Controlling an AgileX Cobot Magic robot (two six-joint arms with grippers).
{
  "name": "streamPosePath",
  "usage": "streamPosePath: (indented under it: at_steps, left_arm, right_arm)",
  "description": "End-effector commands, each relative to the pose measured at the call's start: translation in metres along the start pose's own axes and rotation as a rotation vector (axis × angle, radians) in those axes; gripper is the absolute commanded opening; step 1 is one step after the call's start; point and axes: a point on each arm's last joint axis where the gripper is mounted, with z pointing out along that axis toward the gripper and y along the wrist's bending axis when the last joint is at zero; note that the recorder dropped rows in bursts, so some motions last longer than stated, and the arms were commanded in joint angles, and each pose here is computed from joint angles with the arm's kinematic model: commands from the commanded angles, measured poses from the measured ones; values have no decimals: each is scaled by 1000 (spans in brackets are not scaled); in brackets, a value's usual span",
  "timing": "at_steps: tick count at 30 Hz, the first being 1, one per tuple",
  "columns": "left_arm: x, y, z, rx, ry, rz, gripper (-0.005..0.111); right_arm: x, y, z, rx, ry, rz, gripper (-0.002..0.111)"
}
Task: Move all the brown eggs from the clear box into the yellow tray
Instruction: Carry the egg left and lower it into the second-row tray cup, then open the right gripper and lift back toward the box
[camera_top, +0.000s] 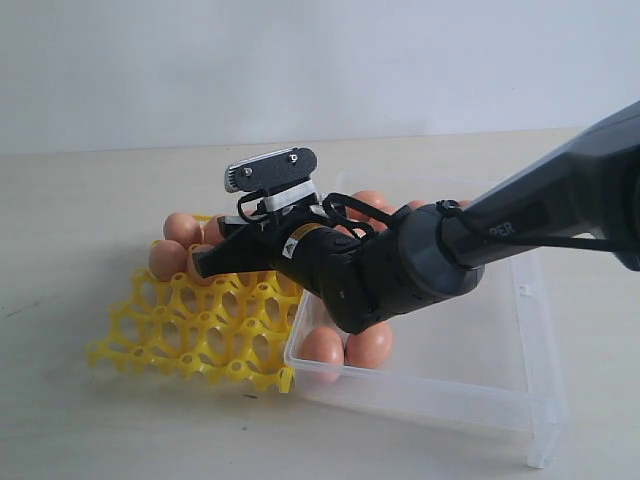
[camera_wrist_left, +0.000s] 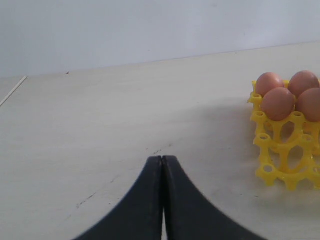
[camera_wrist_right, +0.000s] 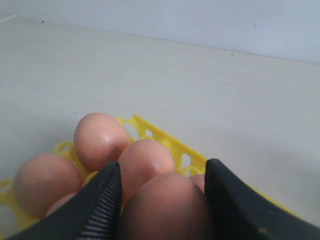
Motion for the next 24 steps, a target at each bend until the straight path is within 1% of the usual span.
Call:
streamPosePath:
  at_steps: [1,2,4,6,8,15,18,21,23,24]
  left_arm:
    - [-3,0,-1,1,-23,-11,0]
    - [-3,0,-1,1,-23,-11,0]
    - [-3,0,-1,1,-23,-11,0]
    - [-3,0,-1,1,-23,-11,0]
    - [-3,0,-1,1,-23,-11,0]
    - [-3,0,-1,1,-23,-11,0]
    - [-3,0,-1,1,-23,-11,0]
    - [-3,0,-1,1,-23,-11,0]
    - [-3,0,-1,1,-23,-11,0]
    - [-3,0,-1,1,-23,-11,0]
  right_arm:
    - [-4,2,0,-8,-28,-9,32]
    - [-4,2,0,-8,-28,-9,38]
    - [-4,2,0,-8,-28,-9,46]
    - [-4,2,0,-7,-28,-7,51]
    - [-4,2,0,-7,-28,-7,54]
    - [-4,2,0,-7,-28,-7,58]
    - [-5,2,0,-8,-27,-7,58]
    - [-13,2,-5,-8,-6,11,58]
    - [-32,6,-18,-30,45,-22,52]
    - [-49,6,-32,-50,102,-93,36]
